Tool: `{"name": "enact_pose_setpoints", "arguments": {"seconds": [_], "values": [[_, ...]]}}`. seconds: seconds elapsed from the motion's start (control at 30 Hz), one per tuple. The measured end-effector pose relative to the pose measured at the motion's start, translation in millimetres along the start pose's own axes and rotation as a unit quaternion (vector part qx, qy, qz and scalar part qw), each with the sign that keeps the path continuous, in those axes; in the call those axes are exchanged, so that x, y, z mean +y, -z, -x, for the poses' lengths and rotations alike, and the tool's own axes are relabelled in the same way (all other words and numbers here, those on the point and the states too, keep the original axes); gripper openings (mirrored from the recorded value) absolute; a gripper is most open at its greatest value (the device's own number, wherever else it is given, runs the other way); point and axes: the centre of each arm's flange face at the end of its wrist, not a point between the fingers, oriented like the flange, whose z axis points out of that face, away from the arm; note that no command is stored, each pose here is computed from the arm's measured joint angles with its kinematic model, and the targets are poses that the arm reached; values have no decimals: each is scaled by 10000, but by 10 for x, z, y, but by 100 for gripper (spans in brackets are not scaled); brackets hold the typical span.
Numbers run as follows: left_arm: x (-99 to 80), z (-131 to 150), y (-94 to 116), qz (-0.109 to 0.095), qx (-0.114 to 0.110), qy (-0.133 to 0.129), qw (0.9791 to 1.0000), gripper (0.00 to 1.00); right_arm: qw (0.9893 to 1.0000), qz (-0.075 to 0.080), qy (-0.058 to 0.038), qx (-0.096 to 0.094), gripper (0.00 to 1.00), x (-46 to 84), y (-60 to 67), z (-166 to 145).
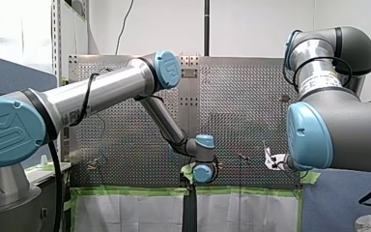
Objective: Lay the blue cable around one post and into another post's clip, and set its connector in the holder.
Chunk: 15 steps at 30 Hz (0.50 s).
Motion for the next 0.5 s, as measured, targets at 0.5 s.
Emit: {"name": "enact_pose_setpoints", "arguments": {"seconds": [0.5], "values": [[73, 54, -101, -93, -117, 55, 9999, 7, 10000, 35, 7, 63, 0, 42, -26, -30]]}}
